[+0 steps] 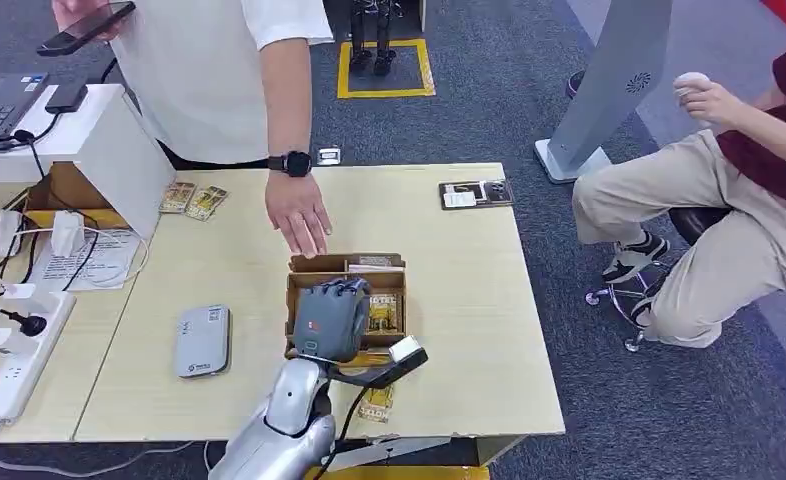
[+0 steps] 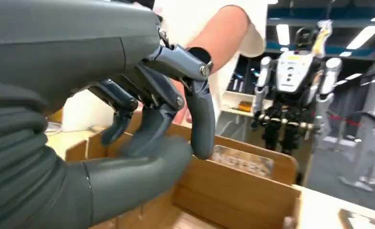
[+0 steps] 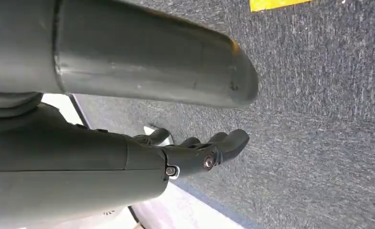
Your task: Pass the card to the sensor for recognition and then transmit it.
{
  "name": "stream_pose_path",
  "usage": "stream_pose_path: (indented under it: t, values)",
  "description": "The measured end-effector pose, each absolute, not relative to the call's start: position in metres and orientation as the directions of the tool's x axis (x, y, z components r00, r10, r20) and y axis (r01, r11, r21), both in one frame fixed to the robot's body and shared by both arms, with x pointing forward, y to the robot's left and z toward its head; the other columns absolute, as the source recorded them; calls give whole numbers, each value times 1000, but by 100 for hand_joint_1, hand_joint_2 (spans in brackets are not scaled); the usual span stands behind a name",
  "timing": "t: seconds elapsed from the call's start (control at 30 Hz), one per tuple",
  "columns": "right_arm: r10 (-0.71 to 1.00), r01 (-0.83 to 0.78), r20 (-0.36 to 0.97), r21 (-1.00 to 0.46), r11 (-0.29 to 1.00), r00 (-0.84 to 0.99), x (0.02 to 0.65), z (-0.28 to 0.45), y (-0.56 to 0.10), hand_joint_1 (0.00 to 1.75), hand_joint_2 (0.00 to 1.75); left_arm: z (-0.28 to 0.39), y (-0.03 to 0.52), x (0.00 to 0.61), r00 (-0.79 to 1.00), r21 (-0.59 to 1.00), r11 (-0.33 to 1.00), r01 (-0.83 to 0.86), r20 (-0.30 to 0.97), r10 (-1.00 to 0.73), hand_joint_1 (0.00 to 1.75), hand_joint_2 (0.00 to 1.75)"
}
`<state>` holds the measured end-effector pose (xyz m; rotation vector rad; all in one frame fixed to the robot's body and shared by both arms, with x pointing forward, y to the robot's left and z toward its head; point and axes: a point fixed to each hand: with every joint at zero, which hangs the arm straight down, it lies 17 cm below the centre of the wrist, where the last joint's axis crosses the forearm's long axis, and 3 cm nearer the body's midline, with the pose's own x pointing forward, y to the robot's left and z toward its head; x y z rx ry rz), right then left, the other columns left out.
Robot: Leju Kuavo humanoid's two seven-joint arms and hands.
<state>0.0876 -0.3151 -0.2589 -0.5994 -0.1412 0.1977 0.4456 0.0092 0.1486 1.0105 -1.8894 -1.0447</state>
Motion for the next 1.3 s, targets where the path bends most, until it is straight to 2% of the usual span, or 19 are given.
stream_pose_path:
  t: [0.2, 0.53, 0.9, 1.3]
  values:
    - [219, -139, 75, -569, 811, 973, 87, -259, -314, 0, 0, 142, 6, 439, -416, 890, 375, -258, 248, -875, 0, 175]
    - [208, -128, 77, -575, 808, 975, 85, -259, -315, 0, 0, 159, 8, 420, -501, 829, 504, -243, 337, -797, 0, 175]
    - [202, -127, 68, -575, 808, 977, 81, -259, -317, 0, 0, 207, 53, 406, -524, 691, 640, -336, 427, -737, 0, 175]
    - [188, -116, 66, -578, 808, 980, 80, -259, -320, 0, 0, 225, 73, 400, -524, 646, 657, -388, 432, -734, 0, 175]
